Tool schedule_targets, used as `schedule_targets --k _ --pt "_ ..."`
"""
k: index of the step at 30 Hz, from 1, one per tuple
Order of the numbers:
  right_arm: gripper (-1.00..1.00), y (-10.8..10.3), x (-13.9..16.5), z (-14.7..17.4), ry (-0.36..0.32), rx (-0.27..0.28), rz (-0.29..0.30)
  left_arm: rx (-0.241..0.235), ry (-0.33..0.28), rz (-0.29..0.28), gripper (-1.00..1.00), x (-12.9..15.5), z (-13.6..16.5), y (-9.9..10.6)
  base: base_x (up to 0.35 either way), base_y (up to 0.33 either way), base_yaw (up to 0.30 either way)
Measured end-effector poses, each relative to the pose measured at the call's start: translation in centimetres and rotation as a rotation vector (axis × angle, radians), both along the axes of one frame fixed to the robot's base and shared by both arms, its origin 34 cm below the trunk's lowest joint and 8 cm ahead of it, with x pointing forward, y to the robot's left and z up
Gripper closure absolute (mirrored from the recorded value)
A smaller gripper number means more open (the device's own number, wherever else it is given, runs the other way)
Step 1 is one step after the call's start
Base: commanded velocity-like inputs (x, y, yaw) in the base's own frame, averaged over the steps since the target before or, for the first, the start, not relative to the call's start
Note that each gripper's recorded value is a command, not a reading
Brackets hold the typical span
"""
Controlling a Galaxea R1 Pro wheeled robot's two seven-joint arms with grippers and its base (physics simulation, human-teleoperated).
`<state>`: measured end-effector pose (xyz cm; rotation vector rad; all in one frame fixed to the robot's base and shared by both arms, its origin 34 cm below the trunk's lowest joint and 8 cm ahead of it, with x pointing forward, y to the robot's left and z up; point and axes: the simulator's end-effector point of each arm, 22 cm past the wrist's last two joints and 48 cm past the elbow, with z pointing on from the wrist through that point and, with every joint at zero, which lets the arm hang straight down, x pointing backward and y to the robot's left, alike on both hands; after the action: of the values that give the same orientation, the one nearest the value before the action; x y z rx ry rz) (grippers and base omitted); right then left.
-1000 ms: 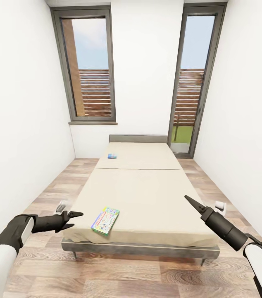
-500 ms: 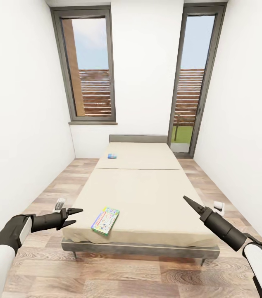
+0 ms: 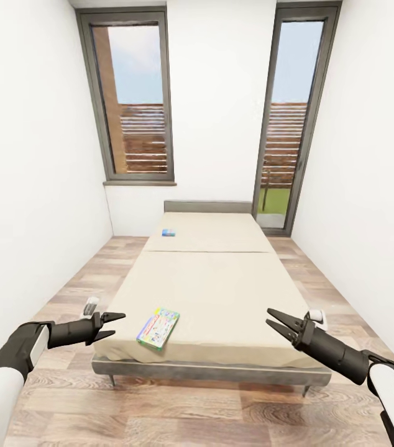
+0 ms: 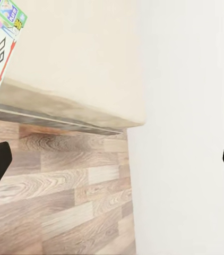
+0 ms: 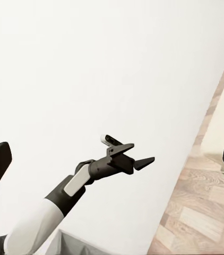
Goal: Put all the toys in the child's room - the three board games (two on the bed and one on the table), the two jigsaw puzzles on the table, and the tennis ball on the table - inside the toy box on the table in the child's room.
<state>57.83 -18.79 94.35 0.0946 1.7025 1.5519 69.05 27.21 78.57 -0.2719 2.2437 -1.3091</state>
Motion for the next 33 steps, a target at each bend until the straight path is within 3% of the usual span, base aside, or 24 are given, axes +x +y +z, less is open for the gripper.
schedule_targets --k 5,11,16,22,33 --pt "-1.00 -0.4 0.2 -0.8 -0.008 -0.002 -0.019 0.001 0.000 -0.001 -1.00 -0.1 -1.0 -0.1 0.000 0.000 0.000" --pt "-1.00 -0.6 1.4 -1.8 -0.062 -0.028 -0.098 0.004 -0.003 -0.003 -1.00 -0.2 -2.1 -0.3 0.000 0.000 0.000" --pt "-1.00 1.7 1.3 -3.0 -0.065 -0.018 -0.080 0.015 -0.020 -0.006 -1.00 -0.1 -3.1 -0.4 0.000 0.000 0.000" --pt "-1.00 4.3 1.0 -4.0 -0.058 0.031 -0.059 0.021 -0.034 0.000 -1.00 -0.1 -4.2 -0.2 0.000 0.000 0.000" --pt "-1.00 4.6 0.7 -6.0 -0.054 0.052 -0.059 0.011 -0.041 -0.001 -1.00 -0.4 -6.0 0.0 0.000 0.000 0.000"
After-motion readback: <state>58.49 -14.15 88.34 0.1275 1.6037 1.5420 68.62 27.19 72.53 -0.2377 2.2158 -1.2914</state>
